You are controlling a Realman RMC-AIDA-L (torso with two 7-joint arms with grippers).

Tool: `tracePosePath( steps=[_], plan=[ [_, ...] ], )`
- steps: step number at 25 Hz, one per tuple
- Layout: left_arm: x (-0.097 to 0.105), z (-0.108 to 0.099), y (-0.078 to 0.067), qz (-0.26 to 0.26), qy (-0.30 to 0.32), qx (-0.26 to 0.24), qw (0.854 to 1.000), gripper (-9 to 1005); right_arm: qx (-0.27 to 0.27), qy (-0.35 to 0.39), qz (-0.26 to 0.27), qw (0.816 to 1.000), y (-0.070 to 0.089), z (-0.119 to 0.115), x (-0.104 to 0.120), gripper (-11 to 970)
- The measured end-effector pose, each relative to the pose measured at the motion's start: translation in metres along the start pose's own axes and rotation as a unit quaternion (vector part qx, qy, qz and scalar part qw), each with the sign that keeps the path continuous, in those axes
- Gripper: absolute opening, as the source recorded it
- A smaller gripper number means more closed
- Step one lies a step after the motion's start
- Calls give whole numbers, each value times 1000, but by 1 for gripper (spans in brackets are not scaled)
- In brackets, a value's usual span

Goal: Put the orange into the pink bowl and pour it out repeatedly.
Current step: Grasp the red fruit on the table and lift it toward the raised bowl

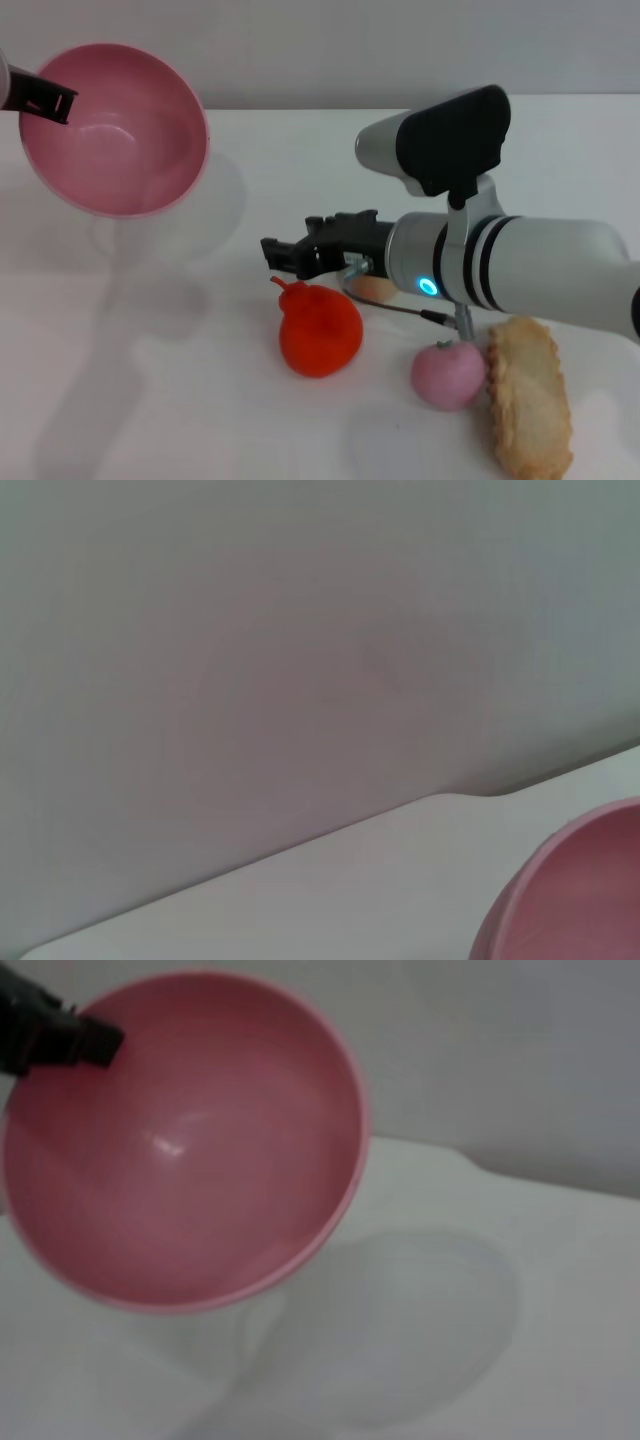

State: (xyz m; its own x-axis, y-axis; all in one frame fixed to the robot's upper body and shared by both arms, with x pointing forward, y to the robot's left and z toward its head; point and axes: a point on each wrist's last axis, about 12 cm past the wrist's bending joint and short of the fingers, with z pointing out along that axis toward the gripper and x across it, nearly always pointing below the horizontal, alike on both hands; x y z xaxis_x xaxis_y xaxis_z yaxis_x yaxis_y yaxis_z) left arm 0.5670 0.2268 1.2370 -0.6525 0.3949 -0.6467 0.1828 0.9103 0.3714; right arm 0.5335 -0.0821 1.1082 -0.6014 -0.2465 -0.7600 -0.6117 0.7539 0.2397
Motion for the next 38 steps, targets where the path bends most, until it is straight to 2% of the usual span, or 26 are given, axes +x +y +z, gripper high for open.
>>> tracePosePath(
  steps=[8,22,34,36,38],
  plan=[
    [-4,-1,-1,9,-5,-1,1000,42,-19,30,16,999,7,10,14,626],
    [-6,-2,-4,20,-7,0,1000,42,-20,74,46,996,0,26,30,570],
    [-7,-3,-4,25,-9,1,1000,43,-25,75,-3,997,1,26,29,502],
    [-7,-3,-4,25,-11,2,1000,43,-27,71,-7,997,2,25,26,266],
    [-7,-3,-5,25,-11,4,1000,43,-29,64,-9,997,3,22,22,239]
  ],
)
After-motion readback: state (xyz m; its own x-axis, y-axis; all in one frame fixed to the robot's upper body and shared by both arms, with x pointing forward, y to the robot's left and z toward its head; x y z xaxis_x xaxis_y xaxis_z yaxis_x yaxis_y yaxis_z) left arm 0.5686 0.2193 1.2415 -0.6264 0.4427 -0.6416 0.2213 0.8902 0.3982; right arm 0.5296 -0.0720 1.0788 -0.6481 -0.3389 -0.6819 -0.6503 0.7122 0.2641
